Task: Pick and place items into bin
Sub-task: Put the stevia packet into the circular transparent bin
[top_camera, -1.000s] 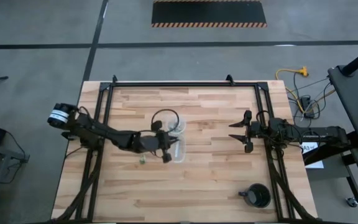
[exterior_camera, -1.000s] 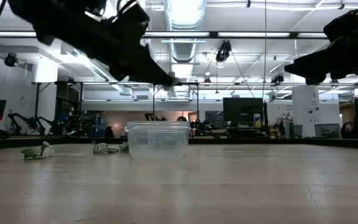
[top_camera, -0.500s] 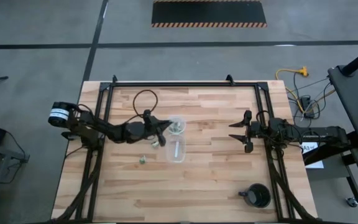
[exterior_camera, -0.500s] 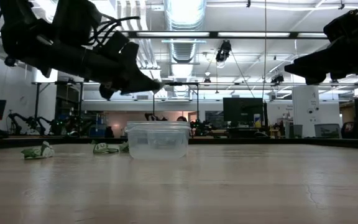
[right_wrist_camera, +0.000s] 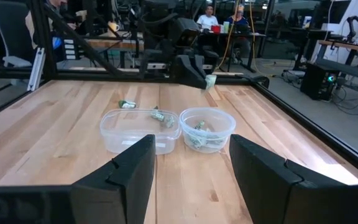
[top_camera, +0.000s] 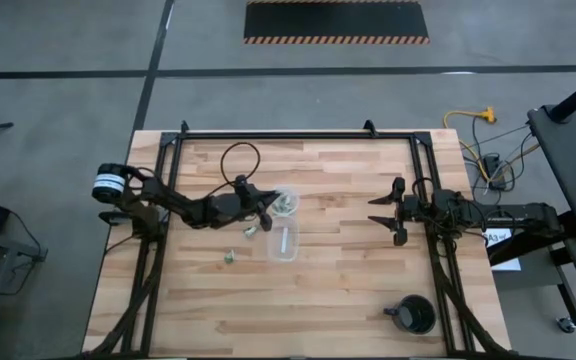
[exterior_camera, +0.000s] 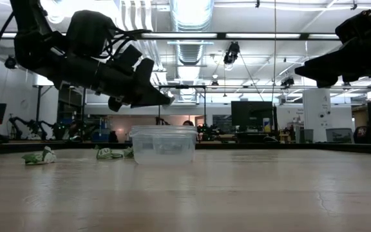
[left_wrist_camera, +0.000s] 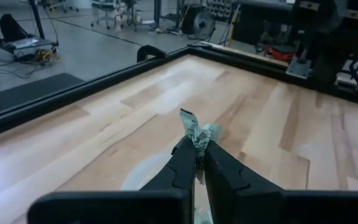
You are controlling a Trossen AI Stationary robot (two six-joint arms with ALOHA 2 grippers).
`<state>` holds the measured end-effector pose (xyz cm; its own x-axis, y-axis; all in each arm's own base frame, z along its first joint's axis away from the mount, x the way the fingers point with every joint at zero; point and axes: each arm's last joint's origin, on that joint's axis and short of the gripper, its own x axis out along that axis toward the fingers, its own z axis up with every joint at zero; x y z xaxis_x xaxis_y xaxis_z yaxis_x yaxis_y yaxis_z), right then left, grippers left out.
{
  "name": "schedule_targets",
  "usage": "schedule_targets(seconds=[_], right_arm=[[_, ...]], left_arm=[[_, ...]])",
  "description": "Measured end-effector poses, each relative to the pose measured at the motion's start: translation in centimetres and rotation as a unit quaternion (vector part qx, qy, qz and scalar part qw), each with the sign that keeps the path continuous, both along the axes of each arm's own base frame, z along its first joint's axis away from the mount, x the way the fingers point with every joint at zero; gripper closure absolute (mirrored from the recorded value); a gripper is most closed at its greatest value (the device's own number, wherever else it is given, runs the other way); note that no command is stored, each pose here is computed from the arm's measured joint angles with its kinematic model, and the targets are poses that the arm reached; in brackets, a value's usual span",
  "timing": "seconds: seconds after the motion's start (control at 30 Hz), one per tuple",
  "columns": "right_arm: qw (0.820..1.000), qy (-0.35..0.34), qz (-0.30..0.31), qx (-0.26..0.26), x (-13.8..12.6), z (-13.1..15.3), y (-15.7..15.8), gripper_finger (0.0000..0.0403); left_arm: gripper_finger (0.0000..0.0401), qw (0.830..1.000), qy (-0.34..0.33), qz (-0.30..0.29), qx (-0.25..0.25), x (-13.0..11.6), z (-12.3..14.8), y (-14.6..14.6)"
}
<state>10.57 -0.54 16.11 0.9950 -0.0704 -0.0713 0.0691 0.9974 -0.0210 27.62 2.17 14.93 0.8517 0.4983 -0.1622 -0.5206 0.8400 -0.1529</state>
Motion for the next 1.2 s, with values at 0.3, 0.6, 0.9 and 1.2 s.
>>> schedule_targets(seconds=[0.3,0.6,0.9,1.2], right_arm=[[1.000,0.000,0.000,0.000,0.00,0.00,0.00,0.0207],[1.000,0.000,0.000,0.000,0.00,0.00,0.00,0.0207],[1.000,0.000,0.000,0.000,0.00,0.00,0.00,0.0207],[1.000,0.000,0.000,0.000,0.00,0.00,0.00,0.0207]], left_arm=[[0.0391,1.000,0.006,0.001,0.008,0.01,0.01,0.15],[0.0388,1.000,0.006,-0.017,0.005,0.06,0.02,0.06],[0.0382,1.000,0.006,-0.022,0.005,0.07,0.03,0.04],[0.0322,1.000,0.005,-0.022,0.005,0.07,0.03,0.04]])
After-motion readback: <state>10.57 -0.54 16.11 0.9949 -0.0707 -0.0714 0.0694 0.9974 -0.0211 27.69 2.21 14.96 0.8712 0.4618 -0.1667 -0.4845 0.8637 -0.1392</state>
